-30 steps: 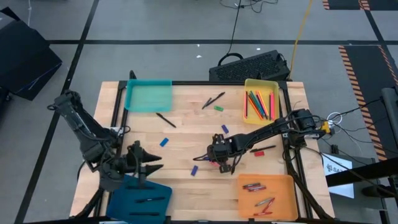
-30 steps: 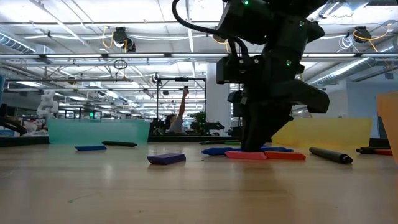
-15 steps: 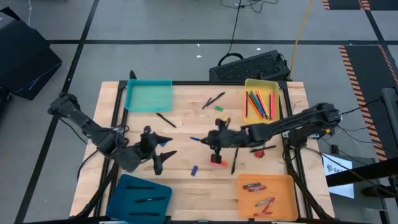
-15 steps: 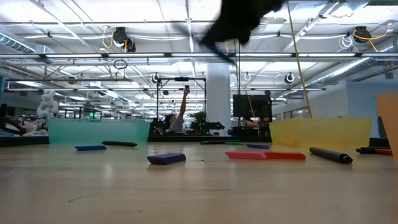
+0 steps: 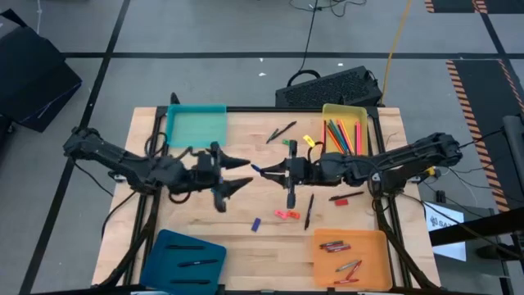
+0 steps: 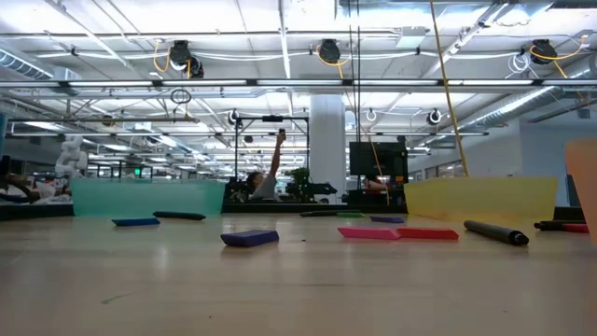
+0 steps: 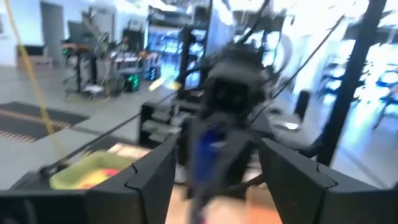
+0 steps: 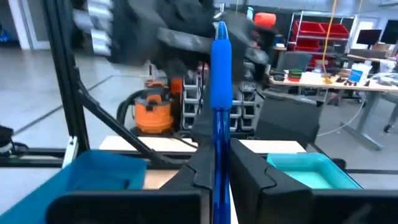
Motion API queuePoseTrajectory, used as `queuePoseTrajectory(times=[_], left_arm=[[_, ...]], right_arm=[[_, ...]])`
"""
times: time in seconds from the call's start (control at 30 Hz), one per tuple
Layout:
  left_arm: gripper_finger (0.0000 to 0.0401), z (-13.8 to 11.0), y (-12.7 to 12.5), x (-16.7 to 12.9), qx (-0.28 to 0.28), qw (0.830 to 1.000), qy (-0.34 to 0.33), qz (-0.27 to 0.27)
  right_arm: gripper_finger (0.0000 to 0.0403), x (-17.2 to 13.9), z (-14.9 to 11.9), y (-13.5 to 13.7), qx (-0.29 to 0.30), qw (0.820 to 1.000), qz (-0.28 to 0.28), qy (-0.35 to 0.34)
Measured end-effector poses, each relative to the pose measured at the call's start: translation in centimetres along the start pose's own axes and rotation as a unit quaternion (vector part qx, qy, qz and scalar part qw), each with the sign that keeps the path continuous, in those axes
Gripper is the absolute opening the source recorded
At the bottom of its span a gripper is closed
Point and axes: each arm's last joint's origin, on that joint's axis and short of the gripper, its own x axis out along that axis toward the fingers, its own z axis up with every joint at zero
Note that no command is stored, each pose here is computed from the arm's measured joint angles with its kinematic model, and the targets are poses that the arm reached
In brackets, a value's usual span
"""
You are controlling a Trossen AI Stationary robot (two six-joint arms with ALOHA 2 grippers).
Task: Sort crayons/erasers/pens/pencils in bins
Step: Put the blue pen into the blue bin
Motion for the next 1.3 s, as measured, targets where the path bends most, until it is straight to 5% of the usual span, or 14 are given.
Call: queuePoseTrajectory(times=[0.33, 0.6, 0.8, 0.97, 1.13, 1.3], left_arm=[[0.0179, -1.3, 1.1, 2.8, -0.01, 0.999, -0.015, -0.04], [0.0035, -1.2, 1.8, 2.9, 0.001, 0.999, -0.007, -0.049], [0.003, -0.7, 1.8, 2.6, 0.008, 0.999, 0.006, -0.042], [0.003, 2.4, 1.1, 1.5, 0.06, 0.993, 0.097, -0.024], [0.003, 3.5, -0.3, -2.1, 0.116, 0.946, 0.299, -0.046], [0.003, 0.9, -2.4, -7.1, 0.08, 0.86, 0.496, -0.088]], right_arm=[[0.0019, -0.1, 0.7, 0.6, 0.011, 0.999, 0.016, -0.035], [0.0023, -0.1, 0.7, 0.4, 0.016, 0.999, 0.0, -0.034], [0.0073, -0.1, 0.5, 0.4, 0.029, 0.999, -0.01, -0.021], [0.0145, -0.2, -0.2, 0.4, 0.016, 0.999, -0.011, 0.038], [0.0212, -1.0, 1.3, 1.1, 0.007, 0.982, -0.014, 0.188], [0.0231, -2.3, -0.4, 2.0, -0.059, 0.932, 0.001, 0.358]])
